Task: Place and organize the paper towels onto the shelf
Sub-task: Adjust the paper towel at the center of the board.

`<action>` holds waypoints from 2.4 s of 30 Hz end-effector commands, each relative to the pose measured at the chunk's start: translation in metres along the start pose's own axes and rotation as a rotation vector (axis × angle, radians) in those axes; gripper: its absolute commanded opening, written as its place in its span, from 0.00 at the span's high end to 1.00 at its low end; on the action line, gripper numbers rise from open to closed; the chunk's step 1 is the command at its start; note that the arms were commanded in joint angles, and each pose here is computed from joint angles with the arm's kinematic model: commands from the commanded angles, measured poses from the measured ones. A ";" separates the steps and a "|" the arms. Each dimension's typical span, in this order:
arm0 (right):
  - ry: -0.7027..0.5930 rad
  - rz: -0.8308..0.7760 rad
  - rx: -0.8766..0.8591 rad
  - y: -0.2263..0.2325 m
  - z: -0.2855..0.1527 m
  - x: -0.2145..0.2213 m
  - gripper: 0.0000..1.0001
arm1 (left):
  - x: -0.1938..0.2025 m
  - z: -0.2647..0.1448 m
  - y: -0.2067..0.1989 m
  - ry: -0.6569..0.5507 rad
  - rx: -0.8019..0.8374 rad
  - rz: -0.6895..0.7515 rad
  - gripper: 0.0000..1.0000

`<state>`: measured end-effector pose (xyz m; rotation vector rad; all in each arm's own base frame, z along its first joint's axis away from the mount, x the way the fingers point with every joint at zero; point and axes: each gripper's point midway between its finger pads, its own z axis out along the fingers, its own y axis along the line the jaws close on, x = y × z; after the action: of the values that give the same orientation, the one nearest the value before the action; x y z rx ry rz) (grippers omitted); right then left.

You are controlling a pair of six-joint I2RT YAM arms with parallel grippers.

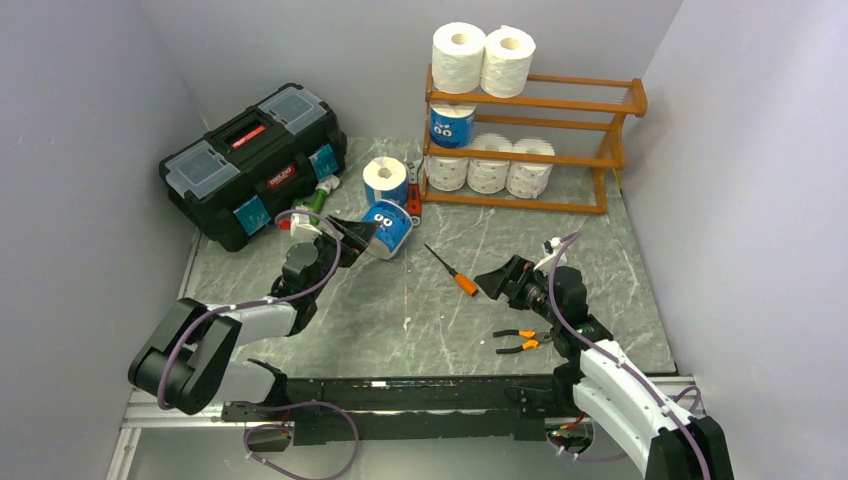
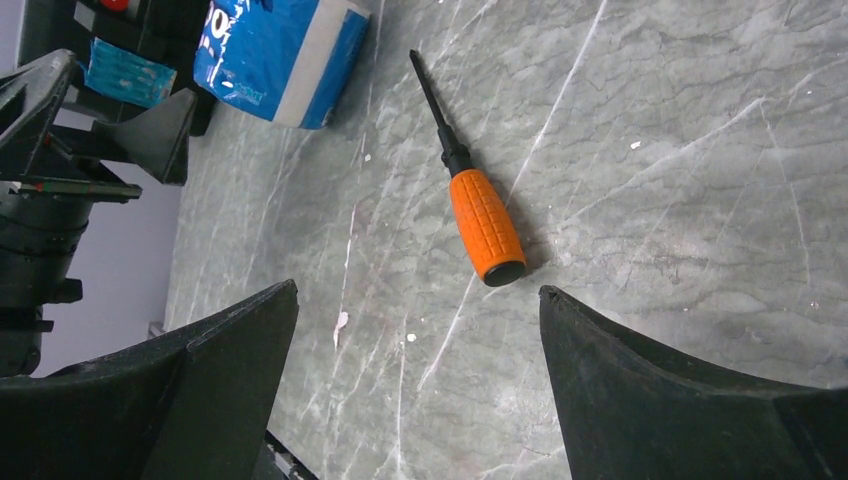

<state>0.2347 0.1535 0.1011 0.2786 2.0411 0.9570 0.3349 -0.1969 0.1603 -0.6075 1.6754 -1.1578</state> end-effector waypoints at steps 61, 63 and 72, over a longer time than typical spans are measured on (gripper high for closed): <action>-0.026 -0.066 0.015 -0.003 0.001 -0.007 0.09 | 0.023 0.044 0.025 0.076 -0.057 -0.015 0.25; -0.028 -0.068 0.016 -0.002 0.001 -0.008 0.09 | 0.024 0.043 0.025 0.075 -0.051 -0.017 0.27; -0.031 -0.069 0.023 -0.004 0.001 -0.009 0.10 | 0.023 0.043 0.020 0.073 -0.029 -0.006 0.38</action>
<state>0.2344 0.1485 0.0934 0.2539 2.0617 0.9022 0.3644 -0.2166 0.1052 -0.6424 1.8359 -1.1014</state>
